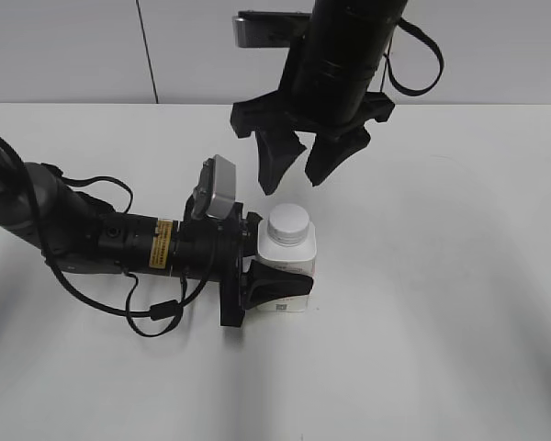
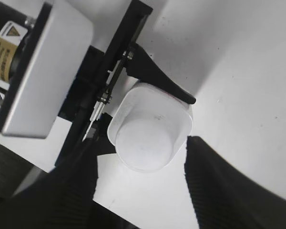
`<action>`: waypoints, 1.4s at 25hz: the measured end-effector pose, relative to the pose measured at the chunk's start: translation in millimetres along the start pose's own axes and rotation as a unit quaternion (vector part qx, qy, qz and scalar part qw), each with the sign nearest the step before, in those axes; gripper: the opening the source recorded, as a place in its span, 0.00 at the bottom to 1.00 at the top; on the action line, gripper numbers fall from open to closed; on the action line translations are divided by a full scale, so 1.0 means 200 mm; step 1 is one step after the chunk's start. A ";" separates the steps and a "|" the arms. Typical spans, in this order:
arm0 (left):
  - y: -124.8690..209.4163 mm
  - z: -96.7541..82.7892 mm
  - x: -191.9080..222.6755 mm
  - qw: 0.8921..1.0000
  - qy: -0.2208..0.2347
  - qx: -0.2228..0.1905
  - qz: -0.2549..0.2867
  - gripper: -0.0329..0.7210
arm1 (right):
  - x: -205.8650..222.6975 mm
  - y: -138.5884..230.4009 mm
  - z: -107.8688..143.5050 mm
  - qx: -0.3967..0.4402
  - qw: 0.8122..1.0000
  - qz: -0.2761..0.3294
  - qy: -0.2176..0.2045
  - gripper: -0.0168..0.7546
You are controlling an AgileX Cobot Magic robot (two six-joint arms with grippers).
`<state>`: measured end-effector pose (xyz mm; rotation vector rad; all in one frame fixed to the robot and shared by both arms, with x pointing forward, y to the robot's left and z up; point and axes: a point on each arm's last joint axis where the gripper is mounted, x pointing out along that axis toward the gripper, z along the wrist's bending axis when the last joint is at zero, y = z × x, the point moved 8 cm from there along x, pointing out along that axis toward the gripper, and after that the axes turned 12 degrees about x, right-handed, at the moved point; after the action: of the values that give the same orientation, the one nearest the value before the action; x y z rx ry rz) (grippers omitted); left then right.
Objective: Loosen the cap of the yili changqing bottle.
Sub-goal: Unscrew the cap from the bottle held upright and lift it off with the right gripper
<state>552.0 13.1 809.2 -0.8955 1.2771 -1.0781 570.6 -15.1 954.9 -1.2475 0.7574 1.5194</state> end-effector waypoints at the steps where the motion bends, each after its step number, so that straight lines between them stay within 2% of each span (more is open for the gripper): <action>1: 0.00 0.00 0.00 1.000 0.000 0.000 0.000 0.58 | 0.00 0.00 0.00 0.028 1.000 0.000 0.000 0.62; 6: 0.00 0.00 0.00 1.000 0.000 0.000 0.000 0.58 | 0.01 0.01 -0.01 0.111 0.994 0.004 0.002 0.62; 12: 0.00 0.00 0.00 1.000 -0.001 -0.005 0.000 0.58 | 0.03 0.03 -0.02 0.158 0.987 0.011 0.005 0.62; 24: 0.00 0.01 0.00 1.000 -0.004 -0.009 -0.001 0.58 | 0.07 0.03 0.01 0.193 0.981 0.026 -0.010 0.62; 35: 0.00 0.01 0.00 1.000 -0.004 -0.009 -0.001 0.57 | 0.14 0.04 0.00 0.199 0.979 0.043 -0.004 0.62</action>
<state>553.4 13.0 809.7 -0.9148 1.2814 -1.0640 564.3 -9.9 927.1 -0.9168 1.0620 1.3539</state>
